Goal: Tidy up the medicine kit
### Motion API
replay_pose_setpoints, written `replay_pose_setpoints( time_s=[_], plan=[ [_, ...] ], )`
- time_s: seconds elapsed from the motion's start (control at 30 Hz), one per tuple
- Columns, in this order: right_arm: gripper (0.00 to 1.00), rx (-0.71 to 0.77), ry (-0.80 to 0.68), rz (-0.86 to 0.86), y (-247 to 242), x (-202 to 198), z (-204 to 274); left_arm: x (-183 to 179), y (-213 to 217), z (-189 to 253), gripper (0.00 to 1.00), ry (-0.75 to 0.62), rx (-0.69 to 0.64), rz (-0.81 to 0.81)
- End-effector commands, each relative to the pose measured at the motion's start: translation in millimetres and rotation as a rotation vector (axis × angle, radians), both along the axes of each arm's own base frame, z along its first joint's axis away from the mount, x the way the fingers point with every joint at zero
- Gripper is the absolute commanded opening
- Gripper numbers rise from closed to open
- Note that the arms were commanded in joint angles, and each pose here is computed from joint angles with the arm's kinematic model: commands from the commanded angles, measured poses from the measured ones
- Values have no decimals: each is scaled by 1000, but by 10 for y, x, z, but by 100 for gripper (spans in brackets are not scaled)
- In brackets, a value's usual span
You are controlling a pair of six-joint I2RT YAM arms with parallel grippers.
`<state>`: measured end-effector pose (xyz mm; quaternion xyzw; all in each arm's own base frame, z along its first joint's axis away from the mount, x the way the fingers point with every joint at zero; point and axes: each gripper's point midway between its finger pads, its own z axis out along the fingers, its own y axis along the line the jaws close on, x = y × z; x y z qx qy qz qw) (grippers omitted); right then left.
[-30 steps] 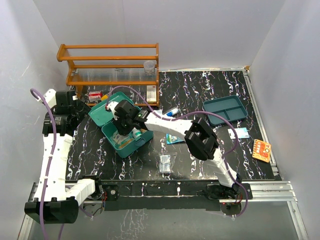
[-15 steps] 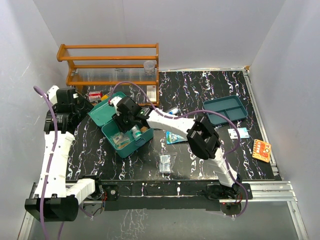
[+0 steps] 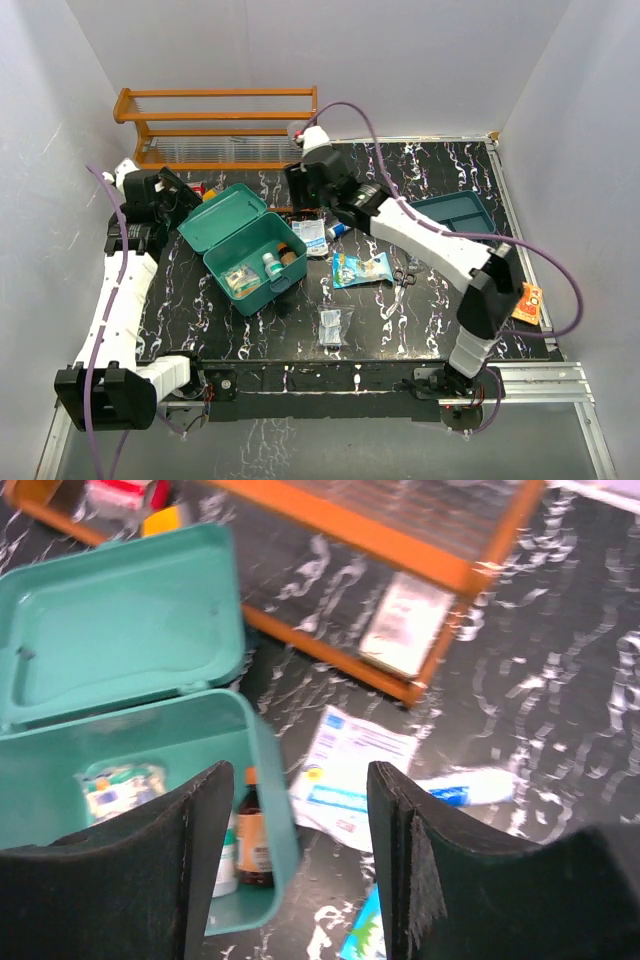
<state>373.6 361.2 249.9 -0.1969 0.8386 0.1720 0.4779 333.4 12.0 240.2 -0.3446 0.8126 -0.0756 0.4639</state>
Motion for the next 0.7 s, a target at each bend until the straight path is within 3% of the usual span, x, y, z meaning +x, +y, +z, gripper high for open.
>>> replay_pose_setpoints(
  time_s=[0.0,0.23,0.43,0.67],
  plan=[
    [56,-15,-71,-215,-554,122,108,254,-49,105,81,-102,-20,-29],
    [64,-31,60,-347,-1061,15,-421,415,-134,55,81,-82,-8,-109],
    [67,-58,219,-424,-1293,-124,-989,220,-191,-47,82,29,81,-250],
    [60,-204,413,-291,-1329,-524,-1582,-122,-344,12,83,32,88,-377]
  ],
)
